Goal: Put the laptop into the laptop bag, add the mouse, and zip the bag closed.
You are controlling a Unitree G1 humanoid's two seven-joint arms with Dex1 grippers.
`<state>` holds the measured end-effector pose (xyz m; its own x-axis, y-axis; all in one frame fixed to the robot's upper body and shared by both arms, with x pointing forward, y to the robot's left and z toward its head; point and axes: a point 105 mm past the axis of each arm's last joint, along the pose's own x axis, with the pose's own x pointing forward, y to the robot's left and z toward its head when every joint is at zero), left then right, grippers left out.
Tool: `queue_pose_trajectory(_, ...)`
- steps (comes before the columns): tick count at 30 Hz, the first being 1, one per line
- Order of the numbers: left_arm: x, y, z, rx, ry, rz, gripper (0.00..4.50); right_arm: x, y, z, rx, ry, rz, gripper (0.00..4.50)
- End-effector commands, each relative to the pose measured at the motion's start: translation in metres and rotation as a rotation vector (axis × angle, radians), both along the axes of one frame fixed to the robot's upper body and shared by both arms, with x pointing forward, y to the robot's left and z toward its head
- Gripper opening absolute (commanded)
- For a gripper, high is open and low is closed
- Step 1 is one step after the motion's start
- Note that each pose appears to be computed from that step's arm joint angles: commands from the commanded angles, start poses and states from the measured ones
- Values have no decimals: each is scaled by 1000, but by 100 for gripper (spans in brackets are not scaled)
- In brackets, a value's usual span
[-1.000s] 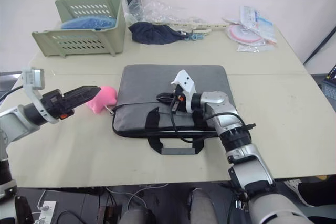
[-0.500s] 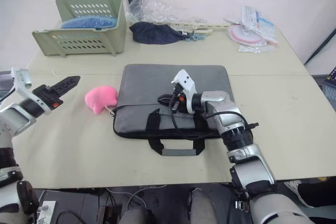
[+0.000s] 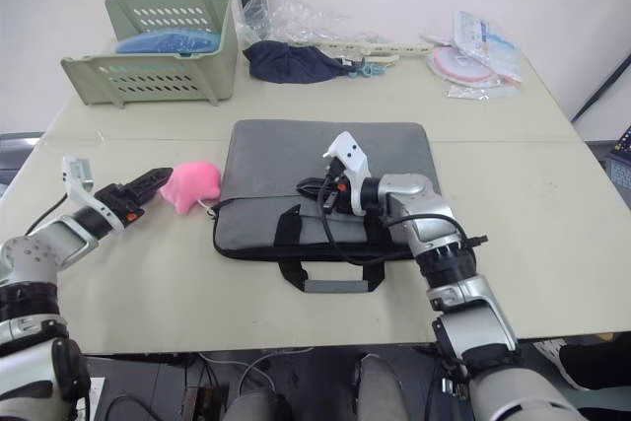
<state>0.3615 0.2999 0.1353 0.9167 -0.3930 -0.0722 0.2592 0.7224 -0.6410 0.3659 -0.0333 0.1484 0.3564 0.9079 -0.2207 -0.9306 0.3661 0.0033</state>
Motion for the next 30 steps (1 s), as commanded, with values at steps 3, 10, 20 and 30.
queue_pose_trajectory(3, -1, -25, -4, -28, 18, -103, 450, -6, -11, -46, -53, 178, -51, 10)
queue_pose_trajectory(10, -2, -47, -8, -45, 40, -172, 450, -4, -11, -46, -41, 187, -62, 10)
queue_pose_trajectory(20, 0, -41, -7, -35, 39, -140, 450, -5, -8, -46, -26, 196, -65, 10)
queue_pose_trajectory(30, 1, -43, -1, -34, 27, -146, 17, -9, -10, -57, -43, 201, -59, 0)
